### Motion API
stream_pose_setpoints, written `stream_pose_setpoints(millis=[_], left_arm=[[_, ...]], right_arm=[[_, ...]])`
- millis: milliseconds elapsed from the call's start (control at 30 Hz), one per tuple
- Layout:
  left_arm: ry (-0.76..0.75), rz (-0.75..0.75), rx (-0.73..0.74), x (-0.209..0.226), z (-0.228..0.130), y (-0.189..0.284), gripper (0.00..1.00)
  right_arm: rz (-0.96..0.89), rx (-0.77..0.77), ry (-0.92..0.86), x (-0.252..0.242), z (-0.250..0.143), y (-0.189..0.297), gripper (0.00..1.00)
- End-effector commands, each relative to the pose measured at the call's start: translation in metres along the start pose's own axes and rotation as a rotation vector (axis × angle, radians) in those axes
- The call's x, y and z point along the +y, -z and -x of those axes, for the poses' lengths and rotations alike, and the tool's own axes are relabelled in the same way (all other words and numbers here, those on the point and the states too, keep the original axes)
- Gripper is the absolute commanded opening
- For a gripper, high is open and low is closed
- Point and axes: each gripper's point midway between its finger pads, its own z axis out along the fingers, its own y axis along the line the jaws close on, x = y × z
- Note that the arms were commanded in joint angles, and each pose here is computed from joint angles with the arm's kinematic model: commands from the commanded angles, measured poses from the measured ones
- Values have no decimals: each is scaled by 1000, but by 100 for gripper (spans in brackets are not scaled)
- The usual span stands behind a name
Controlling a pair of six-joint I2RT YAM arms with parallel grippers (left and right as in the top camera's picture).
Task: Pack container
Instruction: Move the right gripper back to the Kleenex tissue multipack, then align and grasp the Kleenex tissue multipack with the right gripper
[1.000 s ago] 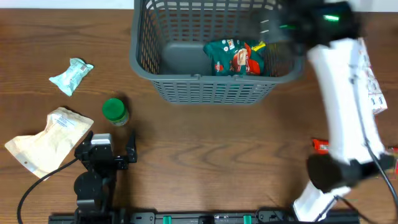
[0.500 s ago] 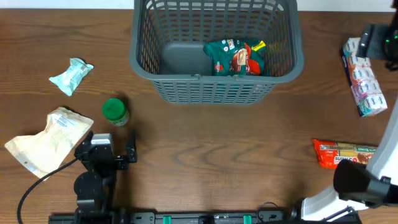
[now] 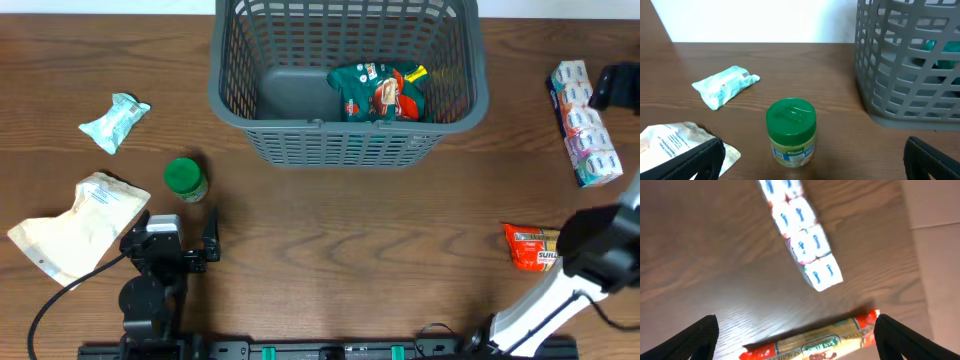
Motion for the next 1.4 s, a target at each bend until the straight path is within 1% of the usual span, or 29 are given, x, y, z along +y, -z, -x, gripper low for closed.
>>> stream_pose_setpoints(millis=[0, 167, 433, 567, 667, 967, 1233, 1367], left_arm=[[8, 10, 24, 2, -11, -2, 99], [9, 10, 24, 2, -11, -2, 99], [9, 10, 24, 2, -11, -2, 99], [9, 10, 24, 2, -11, -2, 99], [9, 10, 24, 2, -11, -2, 98], [9, 10, 24, 2, -11, -2, 99], [9, 10, 24, 2, -11, -2, 99], [9, 10, 24, 2, -11, -2, 99]], right_arm=[[66, 70, 57, 7, -3, -38, 84], [117, 138, 87, 8, -7, -81, 85], [127, 221, 44, -15, -22, -134, 85], [142, 204, 10, -26, -20, -144, 85], [155, 181, 28, -29, -17, -147, 85], [352, 94, 162, 5, -7, -150, 85], [380, 145, 220, 17, -33, -185, 86], [324, 185, 241, 14, -43, -197, 86]])
